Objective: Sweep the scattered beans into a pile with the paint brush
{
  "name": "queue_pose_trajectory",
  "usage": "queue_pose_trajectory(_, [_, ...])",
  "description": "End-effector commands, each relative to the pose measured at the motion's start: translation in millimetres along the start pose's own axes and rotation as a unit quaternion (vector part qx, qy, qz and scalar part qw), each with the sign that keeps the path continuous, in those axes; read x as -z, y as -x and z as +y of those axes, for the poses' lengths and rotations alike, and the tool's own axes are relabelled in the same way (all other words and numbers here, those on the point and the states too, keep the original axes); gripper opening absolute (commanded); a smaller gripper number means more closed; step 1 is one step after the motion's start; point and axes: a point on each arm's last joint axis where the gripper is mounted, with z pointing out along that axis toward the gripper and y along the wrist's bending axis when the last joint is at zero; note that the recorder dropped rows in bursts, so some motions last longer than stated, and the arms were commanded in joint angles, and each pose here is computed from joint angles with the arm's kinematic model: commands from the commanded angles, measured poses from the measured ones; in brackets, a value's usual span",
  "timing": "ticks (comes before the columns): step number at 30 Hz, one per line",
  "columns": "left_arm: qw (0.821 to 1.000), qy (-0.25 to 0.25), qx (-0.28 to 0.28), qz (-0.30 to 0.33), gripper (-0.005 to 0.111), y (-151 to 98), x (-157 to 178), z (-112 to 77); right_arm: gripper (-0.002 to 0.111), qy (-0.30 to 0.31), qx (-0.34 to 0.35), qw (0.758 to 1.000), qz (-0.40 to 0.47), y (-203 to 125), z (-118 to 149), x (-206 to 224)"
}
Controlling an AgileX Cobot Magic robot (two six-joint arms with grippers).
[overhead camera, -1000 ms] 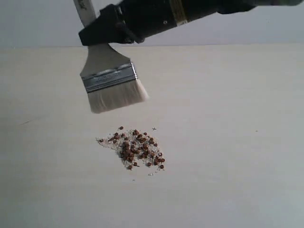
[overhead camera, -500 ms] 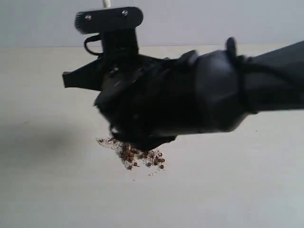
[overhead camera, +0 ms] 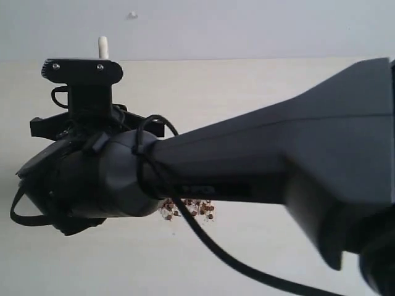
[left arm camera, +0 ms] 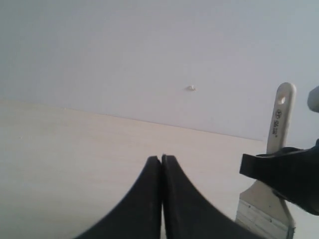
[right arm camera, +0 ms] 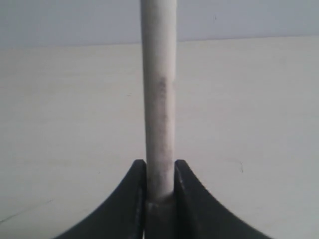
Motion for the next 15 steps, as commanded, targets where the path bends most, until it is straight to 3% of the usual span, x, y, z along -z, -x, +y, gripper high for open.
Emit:
queue_pose_trajectory(1, [1.000, -0.003, 0.001, -0.002, 0.000, -1, 0, -0.2, 0.000, 0.001, -0.012, 1.000, 0.000, -7, 12, -9])
queue_pose_trajectory(9, [1.000, -0.003, 0.001, -0.002, 0.000, -1, 0, -0.2, 0.000, -0.008, -0.015, 1.000, 0.010, -23, 17, -20])
queue_pose_trajectory(15, [1.000, -0.003, 0.001, -0.002, 0.000, -1, 0, -0.2, 0.000, -0.058, -0.010, 0.998, 0.012, -24, 8, -20])
